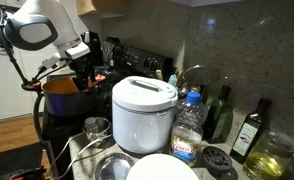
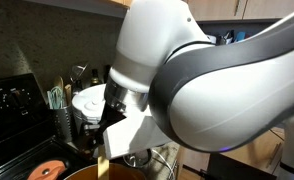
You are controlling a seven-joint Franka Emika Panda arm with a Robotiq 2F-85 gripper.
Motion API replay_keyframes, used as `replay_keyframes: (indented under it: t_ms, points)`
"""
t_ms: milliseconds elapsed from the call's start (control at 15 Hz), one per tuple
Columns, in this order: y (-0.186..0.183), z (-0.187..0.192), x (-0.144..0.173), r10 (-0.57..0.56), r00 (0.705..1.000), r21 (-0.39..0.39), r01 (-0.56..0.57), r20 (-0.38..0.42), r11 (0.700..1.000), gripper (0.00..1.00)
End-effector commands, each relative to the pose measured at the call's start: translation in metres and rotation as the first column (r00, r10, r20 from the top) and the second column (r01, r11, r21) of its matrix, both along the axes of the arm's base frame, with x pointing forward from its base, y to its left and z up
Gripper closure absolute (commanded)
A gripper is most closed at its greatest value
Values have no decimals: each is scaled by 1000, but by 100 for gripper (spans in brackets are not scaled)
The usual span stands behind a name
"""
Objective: Use the wooden spoon to mix the plate
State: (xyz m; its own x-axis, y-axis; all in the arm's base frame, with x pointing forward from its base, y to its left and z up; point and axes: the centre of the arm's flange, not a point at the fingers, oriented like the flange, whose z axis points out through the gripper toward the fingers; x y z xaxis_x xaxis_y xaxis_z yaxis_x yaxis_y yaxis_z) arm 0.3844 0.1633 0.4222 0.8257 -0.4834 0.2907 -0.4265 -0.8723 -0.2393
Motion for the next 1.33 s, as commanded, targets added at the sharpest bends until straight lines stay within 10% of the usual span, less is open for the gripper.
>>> replay_keyframes:
  t_ms: [0,467,1267]
  points:
    - [9,5,4,-36,999,-16,36,26,999,42]
    - [20,20,9,-43,998,-42,45,46,998,96]
    - [29,114,24,-53,991,-19,56,125,998,96]
